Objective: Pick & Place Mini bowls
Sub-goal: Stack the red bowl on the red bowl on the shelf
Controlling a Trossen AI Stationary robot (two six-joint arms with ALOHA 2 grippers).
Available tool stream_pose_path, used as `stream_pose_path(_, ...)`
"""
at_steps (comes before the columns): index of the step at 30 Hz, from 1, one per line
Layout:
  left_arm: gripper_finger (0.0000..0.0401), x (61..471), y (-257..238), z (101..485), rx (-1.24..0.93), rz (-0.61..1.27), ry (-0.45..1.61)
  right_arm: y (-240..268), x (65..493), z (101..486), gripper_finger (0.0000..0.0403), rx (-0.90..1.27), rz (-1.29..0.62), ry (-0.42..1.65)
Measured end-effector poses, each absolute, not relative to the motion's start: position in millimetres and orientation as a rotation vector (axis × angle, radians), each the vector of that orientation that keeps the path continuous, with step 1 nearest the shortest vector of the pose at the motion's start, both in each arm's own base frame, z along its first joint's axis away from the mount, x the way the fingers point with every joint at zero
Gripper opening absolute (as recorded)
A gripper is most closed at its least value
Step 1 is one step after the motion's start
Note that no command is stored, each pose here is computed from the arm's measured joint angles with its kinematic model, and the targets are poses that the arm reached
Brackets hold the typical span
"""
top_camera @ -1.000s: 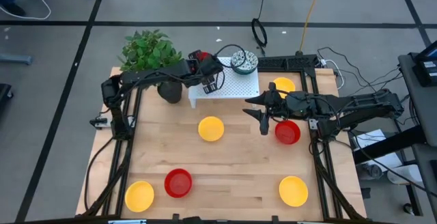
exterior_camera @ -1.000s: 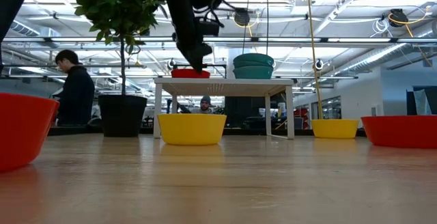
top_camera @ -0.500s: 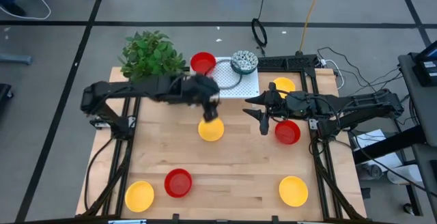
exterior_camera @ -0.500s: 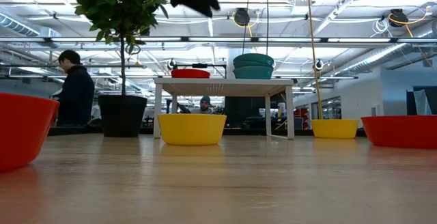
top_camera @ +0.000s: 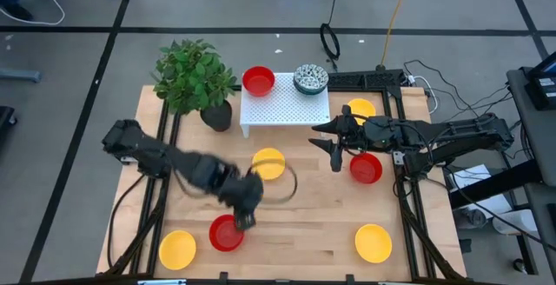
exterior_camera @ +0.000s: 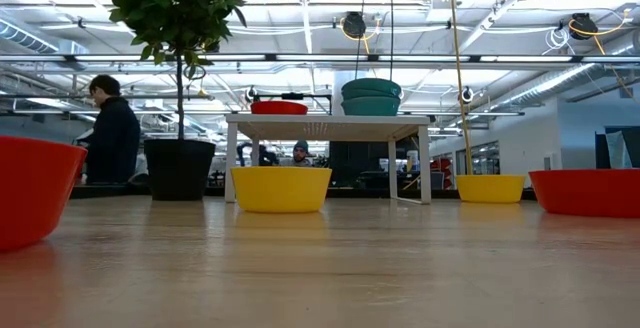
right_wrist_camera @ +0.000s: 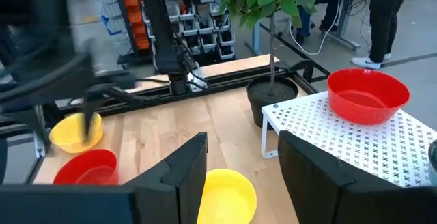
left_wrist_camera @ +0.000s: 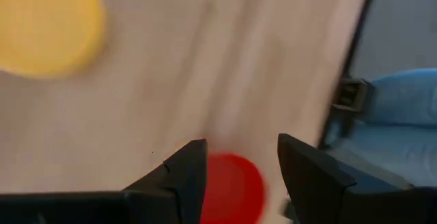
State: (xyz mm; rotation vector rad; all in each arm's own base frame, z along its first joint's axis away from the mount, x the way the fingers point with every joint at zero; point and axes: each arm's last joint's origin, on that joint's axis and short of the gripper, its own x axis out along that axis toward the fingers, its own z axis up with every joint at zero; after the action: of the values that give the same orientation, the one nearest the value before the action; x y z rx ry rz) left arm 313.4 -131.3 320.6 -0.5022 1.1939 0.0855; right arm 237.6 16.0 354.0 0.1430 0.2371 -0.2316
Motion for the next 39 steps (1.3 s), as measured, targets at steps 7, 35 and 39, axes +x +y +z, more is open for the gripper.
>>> stream_pose_path(7, 0.0179, 306, -194, 287, -0.661, 0.219, 1.305, 19, 238, 354, 0.0167, 0.163, -0.147, 0.247)
stream_pose_path(35, 0.0015, 327, -232, 177, -0.548, 0.447, 1.518, 49, 232, 347, 0.0167, 0.204, 0.025, 0.34)
stream_pose_path(39, 0.0016, 327, -231, 180, -0.563, 0.421, 1.541, 51, 231, 346, 0.0167, 0.204, 0.033, 0.353)
